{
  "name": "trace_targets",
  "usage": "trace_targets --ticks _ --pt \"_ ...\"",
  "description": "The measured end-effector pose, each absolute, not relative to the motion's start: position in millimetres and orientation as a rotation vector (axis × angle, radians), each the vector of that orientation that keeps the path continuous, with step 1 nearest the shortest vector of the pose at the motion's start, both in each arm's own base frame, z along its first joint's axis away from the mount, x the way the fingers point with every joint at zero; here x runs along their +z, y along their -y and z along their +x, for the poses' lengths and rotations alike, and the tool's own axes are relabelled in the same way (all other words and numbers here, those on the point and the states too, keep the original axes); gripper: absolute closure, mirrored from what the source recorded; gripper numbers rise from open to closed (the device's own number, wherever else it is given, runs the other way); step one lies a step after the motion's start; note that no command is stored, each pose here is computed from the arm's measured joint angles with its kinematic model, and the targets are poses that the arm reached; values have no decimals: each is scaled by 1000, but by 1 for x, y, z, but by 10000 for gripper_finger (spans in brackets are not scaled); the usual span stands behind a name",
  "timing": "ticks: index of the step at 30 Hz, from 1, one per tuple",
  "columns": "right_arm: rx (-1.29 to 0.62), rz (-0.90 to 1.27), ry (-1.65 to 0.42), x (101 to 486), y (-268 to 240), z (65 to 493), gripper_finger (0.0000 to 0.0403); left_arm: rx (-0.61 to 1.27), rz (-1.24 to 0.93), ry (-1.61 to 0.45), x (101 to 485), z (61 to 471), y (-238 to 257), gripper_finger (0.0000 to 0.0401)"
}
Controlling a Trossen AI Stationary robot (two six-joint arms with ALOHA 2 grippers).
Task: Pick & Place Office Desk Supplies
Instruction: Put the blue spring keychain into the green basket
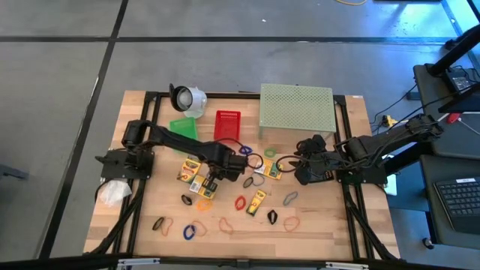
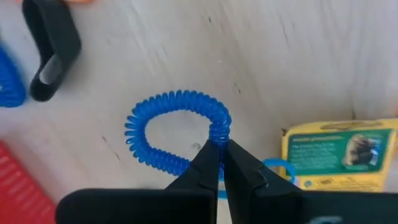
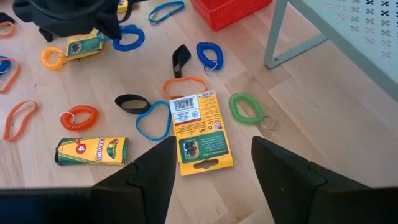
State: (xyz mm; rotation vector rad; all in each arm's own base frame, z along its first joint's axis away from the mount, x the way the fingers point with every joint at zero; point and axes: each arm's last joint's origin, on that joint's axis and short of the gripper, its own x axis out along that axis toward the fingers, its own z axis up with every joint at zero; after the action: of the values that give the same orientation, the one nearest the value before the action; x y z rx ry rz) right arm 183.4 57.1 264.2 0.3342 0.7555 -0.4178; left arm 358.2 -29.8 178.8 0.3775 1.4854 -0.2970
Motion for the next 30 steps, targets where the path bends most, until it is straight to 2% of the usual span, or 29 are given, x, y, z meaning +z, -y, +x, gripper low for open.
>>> trace_targets --ticks 9,17,20,24,30 --pt "-400 328 -758 264 -61 183 193 -160 256 -1325 239 340 10 398" --pt "-382 324 -758 264 -64 182 193 44 157 -1098 291 281 -12 398" --pt "-380 324 -757 264 -64 182 193 174 129 -1074 295 254 -23 398" --pt "-379 327 -754 265 -65 182 193 374 131 -1157 289 218 -36 398" --pt "-377 329 -750 265 -65 182 193 467 42 -1168 276 194 -48 398"
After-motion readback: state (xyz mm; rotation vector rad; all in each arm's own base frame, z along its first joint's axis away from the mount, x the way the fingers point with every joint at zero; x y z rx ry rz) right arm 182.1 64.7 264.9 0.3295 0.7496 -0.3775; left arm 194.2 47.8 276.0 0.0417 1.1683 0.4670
